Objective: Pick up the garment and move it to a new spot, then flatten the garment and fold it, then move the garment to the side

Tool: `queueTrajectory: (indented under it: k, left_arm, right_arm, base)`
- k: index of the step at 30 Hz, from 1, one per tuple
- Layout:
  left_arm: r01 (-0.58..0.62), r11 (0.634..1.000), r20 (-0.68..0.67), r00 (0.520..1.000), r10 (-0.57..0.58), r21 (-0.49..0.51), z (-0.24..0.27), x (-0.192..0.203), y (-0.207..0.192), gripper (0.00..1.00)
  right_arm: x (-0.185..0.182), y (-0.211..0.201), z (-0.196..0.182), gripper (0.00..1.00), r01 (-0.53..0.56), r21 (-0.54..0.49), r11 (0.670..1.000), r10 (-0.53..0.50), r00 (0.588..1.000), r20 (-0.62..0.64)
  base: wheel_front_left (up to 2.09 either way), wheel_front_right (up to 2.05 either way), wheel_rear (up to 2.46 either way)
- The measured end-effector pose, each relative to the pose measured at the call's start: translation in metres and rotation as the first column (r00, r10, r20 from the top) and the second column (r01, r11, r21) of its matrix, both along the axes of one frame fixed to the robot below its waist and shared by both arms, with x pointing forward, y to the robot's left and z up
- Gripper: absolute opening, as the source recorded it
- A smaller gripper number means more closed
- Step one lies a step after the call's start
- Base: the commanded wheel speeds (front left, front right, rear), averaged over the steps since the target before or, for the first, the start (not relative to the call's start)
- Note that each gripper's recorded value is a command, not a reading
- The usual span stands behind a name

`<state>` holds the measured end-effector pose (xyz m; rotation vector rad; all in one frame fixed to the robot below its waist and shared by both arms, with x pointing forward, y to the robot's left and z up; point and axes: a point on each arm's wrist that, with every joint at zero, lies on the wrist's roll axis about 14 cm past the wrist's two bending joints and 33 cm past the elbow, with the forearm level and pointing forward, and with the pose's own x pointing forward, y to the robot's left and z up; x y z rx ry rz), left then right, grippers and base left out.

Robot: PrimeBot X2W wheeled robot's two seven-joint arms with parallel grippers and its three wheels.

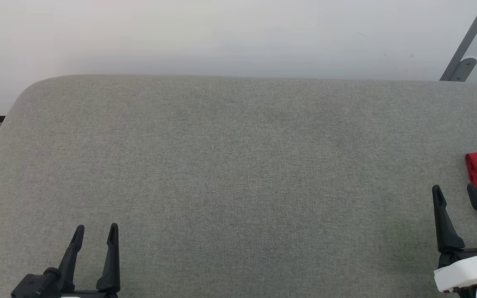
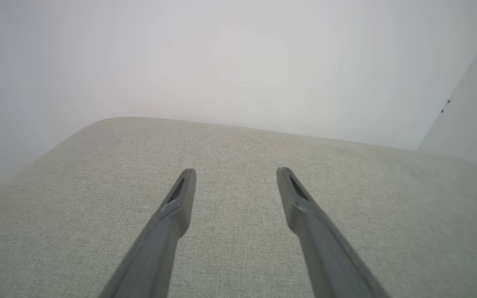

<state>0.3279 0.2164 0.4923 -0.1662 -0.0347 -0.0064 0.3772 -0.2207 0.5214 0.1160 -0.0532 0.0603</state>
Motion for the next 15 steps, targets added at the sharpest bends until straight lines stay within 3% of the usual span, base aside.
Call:
queueTrajectory:
  k: [13,14,15]
  left_arm:
    - [-0.007,1.0,-0.005,1.0,0.007,-0.005,-0.002,0.0007,0.0009,1.0]
    - [-0.006,1.0,-0.009,1.0,0.006,-0.007,-0.0031,0.0008,0.0005,0.0]
    - [-0.007,1.0,-0.017,1.0,0.006,-0.011,-0.0057,0.0003,-0.0002,0.0]
  right_arm:
    - [-0.0002,0.0025,-0.0006,1.0,-0.005,0.004,1.0,0.005,1.0,-0.005]
    - [-0.0006,0.0025,-0.0014,0.0,-0.005,0.005,1.0,0.005,1.0,-0.007]
    - [-0.0011,0.0025,-0.0047,0.0,-0.003,0.008,1.0,0.003,1.0,-0.017]
  base:
    - [0.0,0.0,0.0]
    - [0.0,0.0,0.0]
    - [0.0,0.0,0.0]
